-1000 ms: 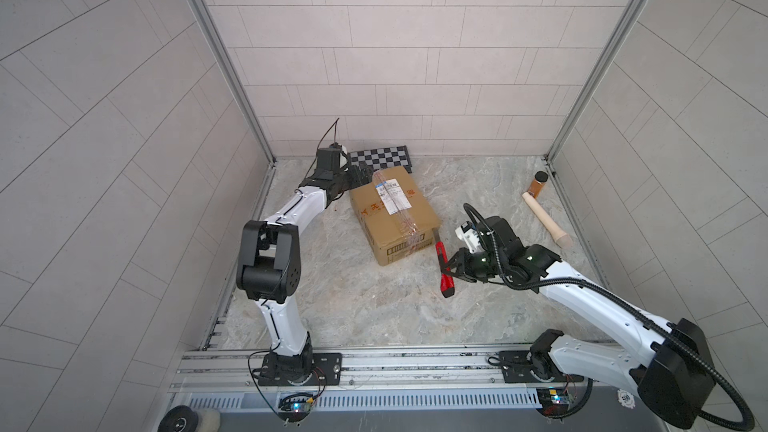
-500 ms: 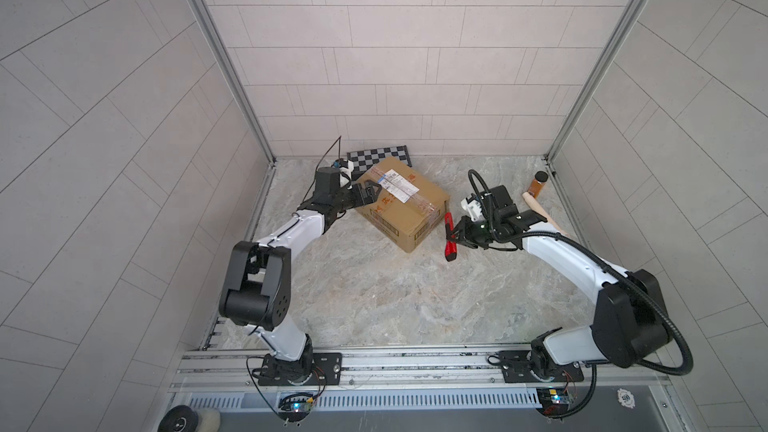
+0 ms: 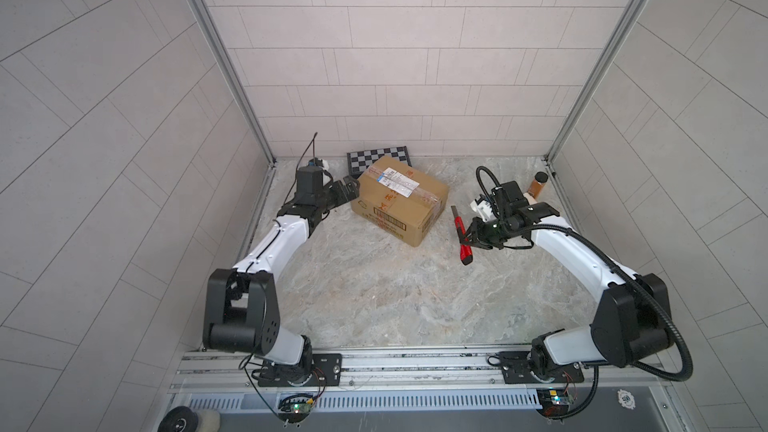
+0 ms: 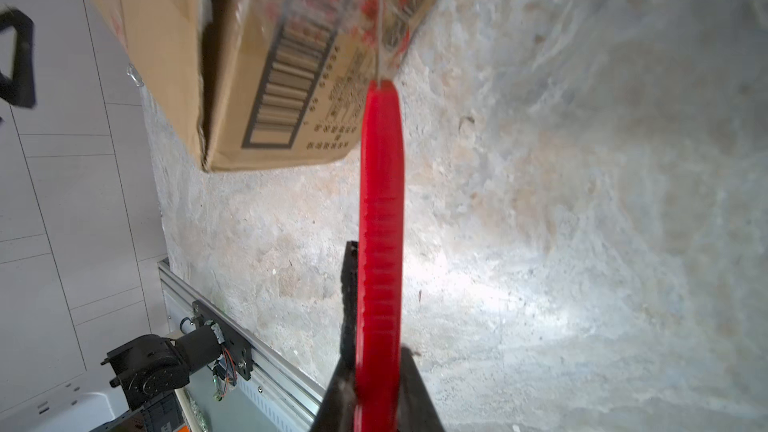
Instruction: Unpack the express box
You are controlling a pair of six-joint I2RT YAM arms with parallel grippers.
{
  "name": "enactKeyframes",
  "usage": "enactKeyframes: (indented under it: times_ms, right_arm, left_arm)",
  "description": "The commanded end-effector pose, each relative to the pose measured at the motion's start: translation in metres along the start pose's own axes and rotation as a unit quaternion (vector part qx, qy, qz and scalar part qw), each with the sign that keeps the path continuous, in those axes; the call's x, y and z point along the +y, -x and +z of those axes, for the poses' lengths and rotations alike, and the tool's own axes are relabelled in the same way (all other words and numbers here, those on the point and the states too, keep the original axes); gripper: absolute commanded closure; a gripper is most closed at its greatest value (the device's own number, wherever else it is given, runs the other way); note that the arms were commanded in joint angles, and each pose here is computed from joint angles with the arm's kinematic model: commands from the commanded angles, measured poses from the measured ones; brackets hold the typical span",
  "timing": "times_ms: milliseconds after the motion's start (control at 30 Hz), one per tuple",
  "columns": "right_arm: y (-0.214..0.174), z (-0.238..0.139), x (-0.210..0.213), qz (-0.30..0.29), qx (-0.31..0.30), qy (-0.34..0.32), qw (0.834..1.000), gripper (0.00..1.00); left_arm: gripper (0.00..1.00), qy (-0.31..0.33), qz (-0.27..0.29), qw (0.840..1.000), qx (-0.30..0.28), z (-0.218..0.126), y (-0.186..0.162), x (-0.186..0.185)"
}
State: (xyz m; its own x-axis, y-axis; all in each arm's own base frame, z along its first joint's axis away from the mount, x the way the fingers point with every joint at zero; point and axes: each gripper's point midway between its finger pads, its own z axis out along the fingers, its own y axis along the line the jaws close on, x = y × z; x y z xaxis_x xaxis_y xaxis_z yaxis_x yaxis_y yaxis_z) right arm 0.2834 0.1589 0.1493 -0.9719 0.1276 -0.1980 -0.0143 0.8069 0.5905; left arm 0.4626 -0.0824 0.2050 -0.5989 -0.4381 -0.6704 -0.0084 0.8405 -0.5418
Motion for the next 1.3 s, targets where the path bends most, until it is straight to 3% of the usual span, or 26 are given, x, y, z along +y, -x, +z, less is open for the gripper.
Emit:
enactKeyframes:
  times_ms: [0, 200, 333, 433, 767, 1033, 1133, 1267]
  right_arm:
    - [-0.014, -0.006, 0.001, 0.001, -0.008, -0.001, 1.0, 1.0]
    - [-0.012, -0.002, 0.012, -0.005, -0.014, 0.008, 1.0, 1.0]
    - [0.004, 0.003, 0.021, -0.012, -0.02, 0.015, 1.0, 1.0]
    - [0.02, 0.008, 0.026, -0.022, -0.022, 0.017, 0.999, 1.0]
    - [0.07, 0.026, 0.018, -0.055, 0.004, -0.01, 0.998, 1.0]
    - [0.095, -0.009, -0.028, -0.031, -0.019, -0.06, 0.998, 1.0]
    - [0.093, -0.028, -0.042, -0.017, -0.038, -0.073, 0.996, 1.0]
    - [0.074, -0.047, -0.047, -0.018, -0.051, -0.1, 0.993, 1.0]
  left_arm:
    - [0.0, 0.023, 0.003, 1.0, 0.002, 0.031, 0.012, 0.011]
    - [0.0, 0.013, 0.006, 0.999, 0.039, 0.088, 0.02, 0.013]
    - [0.0, 0.005, -0.003, 0.998, 0.059, 0.103, 0.004, 0.019]
    - [0.0, -0.035, -0.011, 0.997, 0.072, 0.103, -0.012, 0.004]
    - [0.0, -0.162, -0.005, 0.98, 0.117, 0.054, -0.105, -0.078]
    - [0.0, -0.206, 0.012, 0.967, 0.149, -0.018, -0.19, -0.138]
    - [0.0, -0.176, 0.006, 0.976, 0.126, -0.036, -0.184, -0.126]
    - [0.0, -0.113, 0.021, 0.99, 0.082, -0.045, -0.141, -0.089]
